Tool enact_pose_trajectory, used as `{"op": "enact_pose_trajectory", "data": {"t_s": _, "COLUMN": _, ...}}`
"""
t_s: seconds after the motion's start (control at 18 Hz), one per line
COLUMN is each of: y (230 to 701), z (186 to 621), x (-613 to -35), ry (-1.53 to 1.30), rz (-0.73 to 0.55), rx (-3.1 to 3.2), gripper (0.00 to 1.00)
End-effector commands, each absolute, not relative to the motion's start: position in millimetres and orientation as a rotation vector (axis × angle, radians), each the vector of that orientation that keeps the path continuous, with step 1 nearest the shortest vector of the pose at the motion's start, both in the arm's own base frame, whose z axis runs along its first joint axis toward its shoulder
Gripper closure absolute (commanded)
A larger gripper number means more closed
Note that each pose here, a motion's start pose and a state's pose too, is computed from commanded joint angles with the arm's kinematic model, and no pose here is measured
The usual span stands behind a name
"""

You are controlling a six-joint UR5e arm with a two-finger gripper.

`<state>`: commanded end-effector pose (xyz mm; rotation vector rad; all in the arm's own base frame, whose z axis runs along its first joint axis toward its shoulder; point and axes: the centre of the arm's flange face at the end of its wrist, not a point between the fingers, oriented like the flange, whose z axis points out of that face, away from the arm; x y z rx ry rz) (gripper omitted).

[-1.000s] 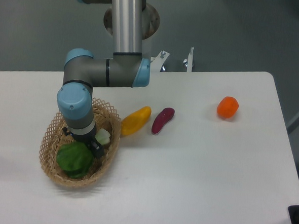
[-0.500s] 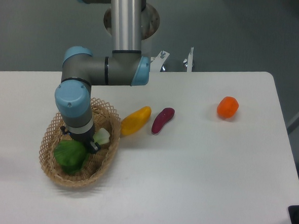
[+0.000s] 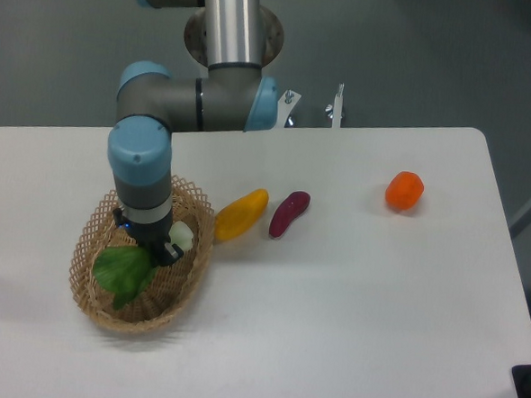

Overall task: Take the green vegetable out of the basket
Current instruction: 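Lift the grasped bok choy up out of the basket, then carry the held bok choy away from the basket toward the orange ball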

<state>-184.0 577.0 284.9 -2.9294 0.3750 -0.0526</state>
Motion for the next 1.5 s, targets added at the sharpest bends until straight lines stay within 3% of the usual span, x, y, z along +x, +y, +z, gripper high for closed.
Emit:
{"op": "enact_pose_trajectory", "data": {"t_s": 0.78, "y": 543.5, "z": 362.7, "x": -317.7, "ry": 0.089, "rz": 0.012, "rx": -2.907, "gripper": 0.96}}
{"op": "enact_pose_trajectory", "data": {"t_s": 1.22, "y": 496.8, "z": 359.5, "x": -389.6, "ry": 0.103, "rz": 0.014, "rx": -2.936, "gripper": 0.96}}
{"op": "enact_pose_trajectory", "data": {"t_s": 1.5, "y": 460.0, "z": 359.2, "x": -439.3, "ry": 0.17, "rz": 0.078, "rx": -2.981, "gripper": 0.94}}
